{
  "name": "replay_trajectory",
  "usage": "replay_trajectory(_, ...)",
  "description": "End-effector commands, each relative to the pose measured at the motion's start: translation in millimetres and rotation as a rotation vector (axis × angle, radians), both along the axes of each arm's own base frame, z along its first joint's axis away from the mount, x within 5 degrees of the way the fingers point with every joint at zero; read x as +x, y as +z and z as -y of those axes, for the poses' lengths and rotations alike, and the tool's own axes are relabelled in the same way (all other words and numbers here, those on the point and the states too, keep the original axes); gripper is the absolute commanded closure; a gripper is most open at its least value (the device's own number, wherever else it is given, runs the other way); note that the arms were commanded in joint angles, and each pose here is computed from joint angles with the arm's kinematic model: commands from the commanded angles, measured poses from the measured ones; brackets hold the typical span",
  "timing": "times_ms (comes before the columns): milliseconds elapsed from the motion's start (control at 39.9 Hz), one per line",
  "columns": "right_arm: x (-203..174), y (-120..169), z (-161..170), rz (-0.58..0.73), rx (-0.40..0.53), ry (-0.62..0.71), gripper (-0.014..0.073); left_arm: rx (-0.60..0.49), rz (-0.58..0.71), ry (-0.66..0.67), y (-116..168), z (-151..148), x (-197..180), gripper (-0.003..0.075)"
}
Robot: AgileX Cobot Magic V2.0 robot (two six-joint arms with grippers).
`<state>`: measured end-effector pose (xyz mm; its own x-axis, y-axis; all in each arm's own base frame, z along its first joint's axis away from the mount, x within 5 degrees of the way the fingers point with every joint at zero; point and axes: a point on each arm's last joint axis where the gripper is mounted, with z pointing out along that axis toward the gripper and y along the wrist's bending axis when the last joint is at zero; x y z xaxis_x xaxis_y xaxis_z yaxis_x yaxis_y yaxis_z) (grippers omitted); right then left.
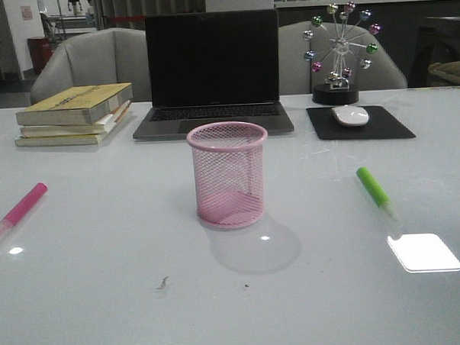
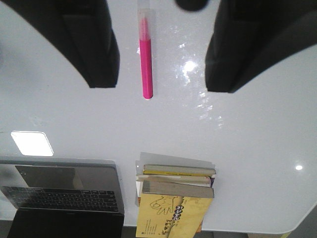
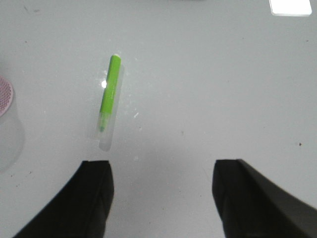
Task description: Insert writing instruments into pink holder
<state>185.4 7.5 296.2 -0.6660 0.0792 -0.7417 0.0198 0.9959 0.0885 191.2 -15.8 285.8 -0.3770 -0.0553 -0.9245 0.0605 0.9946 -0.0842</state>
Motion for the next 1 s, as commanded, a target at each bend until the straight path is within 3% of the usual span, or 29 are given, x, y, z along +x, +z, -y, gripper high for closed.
replay_trajectory(0,18,21,0,0.068,-0.003,0.000,0.0054,-0.016,0.114,0.012,20,0,4,0.0264)
replay_trajectory(175,47,30,-4,0.024,-0.005,0.016,0.0054,-0.016,0.114,0.012,20,0,4,0.0264)
replay_trajectory(401,87,26,-28,-0.056,-0.050,0.142,0.0054,-0.016,0.114,0.012,20,0,4,0.0264)
replay_trajectory(752,150,-20,-40,-0.287,-0.002,0.141,0.0054,-0.016,0.114,0.012,20,0,4,0.0264)
replay_trajectory(977,187,-42,-47,-0.346,0.011,0.141,0.0054,-0.016,0.114,0.012,20,0,4,0.0264)
